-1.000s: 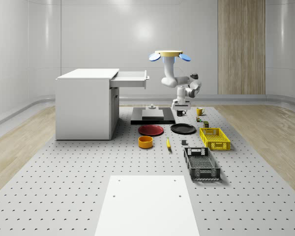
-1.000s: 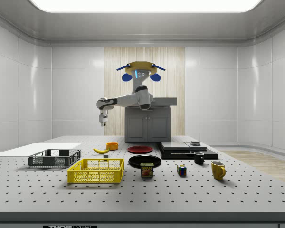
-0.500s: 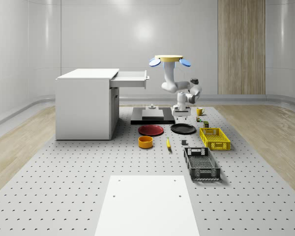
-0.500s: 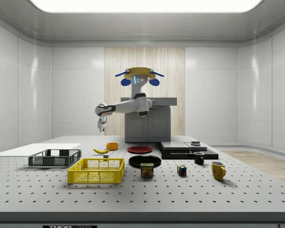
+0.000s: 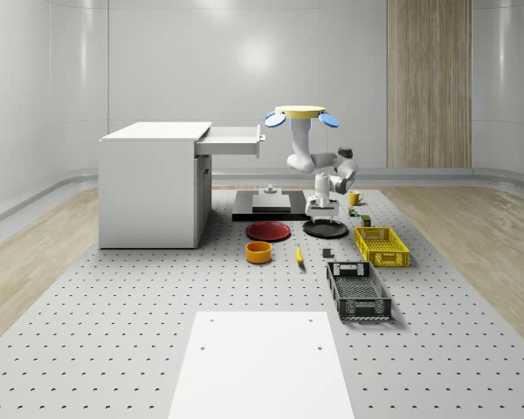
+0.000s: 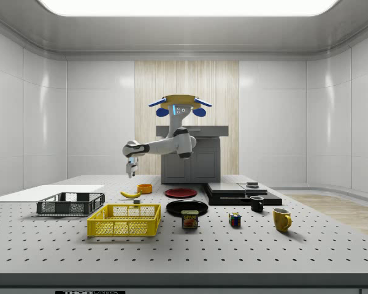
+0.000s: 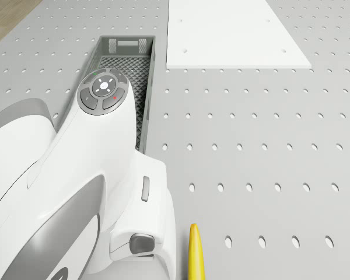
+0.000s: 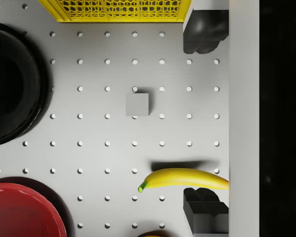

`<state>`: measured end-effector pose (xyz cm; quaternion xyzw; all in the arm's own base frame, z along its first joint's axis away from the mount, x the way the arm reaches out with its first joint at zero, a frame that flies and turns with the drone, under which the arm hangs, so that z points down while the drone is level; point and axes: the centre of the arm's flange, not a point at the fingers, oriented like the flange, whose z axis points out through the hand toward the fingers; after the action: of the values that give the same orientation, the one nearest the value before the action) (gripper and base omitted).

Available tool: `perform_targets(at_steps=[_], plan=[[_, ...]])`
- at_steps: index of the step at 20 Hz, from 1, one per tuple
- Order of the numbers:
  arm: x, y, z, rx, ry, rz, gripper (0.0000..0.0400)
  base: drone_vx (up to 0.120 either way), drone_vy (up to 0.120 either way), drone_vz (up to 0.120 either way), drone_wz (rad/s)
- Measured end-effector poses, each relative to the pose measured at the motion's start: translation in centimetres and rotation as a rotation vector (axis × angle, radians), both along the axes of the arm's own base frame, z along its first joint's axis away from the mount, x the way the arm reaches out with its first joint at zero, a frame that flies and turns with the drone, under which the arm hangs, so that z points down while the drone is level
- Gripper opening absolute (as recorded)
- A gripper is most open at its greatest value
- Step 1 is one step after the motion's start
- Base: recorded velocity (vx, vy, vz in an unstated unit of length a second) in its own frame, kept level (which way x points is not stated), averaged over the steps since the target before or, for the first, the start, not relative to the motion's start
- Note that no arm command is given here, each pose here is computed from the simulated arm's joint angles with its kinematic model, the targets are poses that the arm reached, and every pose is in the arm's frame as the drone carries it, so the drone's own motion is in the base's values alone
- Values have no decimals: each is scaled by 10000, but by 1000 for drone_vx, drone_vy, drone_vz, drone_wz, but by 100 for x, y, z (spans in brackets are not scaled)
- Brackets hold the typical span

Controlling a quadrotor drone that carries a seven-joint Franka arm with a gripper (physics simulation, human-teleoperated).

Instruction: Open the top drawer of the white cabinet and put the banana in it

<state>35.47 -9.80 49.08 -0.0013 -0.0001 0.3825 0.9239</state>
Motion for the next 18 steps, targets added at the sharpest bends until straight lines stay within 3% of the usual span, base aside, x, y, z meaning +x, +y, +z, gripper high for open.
perform_targets(at_steps=[4,9,18], plan=[[0,0,0,0,0,0,400,10,0,-120,0],[0,0,0,0,0,0,400,120,0,-120,0],[-1,265,1,0,-1,0,400,9,0,-4,0]])
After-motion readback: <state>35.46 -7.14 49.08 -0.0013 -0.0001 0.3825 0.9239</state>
